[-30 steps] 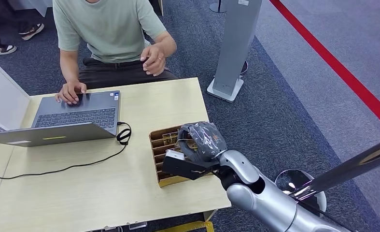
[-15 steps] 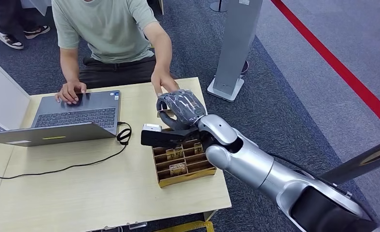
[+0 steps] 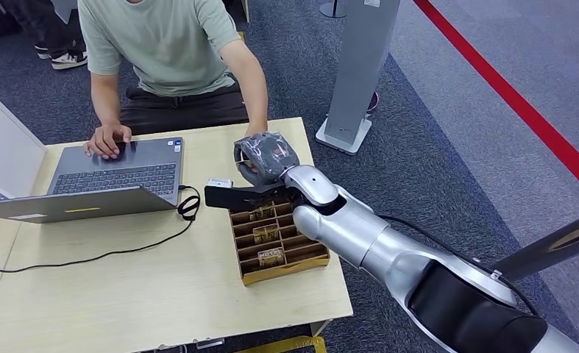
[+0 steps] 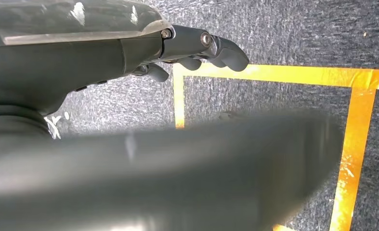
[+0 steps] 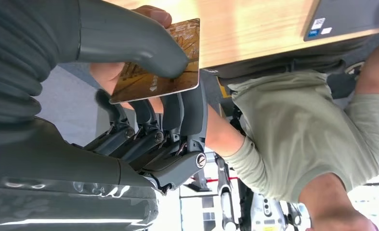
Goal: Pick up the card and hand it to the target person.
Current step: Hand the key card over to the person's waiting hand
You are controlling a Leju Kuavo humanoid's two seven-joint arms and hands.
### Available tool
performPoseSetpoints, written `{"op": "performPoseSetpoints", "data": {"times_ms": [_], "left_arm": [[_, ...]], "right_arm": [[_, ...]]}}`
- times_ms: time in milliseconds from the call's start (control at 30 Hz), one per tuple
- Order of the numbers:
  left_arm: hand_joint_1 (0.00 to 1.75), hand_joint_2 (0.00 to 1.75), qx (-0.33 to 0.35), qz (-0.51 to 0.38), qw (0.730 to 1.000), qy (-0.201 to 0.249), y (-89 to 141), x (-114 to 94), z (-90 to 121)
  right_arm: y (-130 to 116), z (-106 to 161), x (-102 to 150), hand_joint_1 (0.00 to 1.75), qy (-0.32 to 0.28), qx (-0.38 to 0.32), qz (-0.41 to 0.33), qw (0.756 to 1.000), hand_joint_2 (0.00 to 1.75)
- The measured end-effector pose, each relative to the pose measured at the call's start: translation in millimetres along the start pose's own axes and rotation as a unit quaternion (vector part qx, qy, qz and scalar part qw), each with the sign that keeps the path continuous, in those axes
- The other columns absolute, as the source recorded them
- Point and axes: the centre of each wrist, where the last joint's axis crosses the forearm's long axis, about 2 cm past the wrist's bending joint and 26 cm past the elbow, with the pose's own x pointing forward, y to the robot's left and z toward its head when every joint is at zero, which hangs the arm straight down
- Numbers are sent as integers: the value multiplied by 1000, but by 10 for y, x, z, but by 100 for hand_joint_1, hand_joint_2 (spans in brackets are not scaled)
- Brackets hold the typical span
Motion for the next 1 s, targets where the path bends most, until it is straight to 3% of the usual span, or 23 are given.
{"op": "performPoseSetpoints", "data": {"times_ms": [100,233,500,667,800,1000], "left_arm": [[0,175,-2,0,1000,-2,2,-2,0],[0,0,-1,4,1000,-8,7,-4,0],[0,0,2,15,1000,-4,16,-17,-1],[0,0,10,26,1000,2,27,-51,0],[0,0,16,32,999,7,34,-76,0],[0,0,21,37,999,16,42,-105,1]], "right_arm": [[53,0,3,0,6,9,3,1000,175],[102,4,-2,0,11,17,7,1000,175],[76,23,14,0,23,10,-1,1000,175],[-52,186,0,0,34,-22,-66,997,175],[-93,511,-89,0,32,-53,-150,987,175],[2,1262,-303,0,-11,-93,-272,958,175]]}}
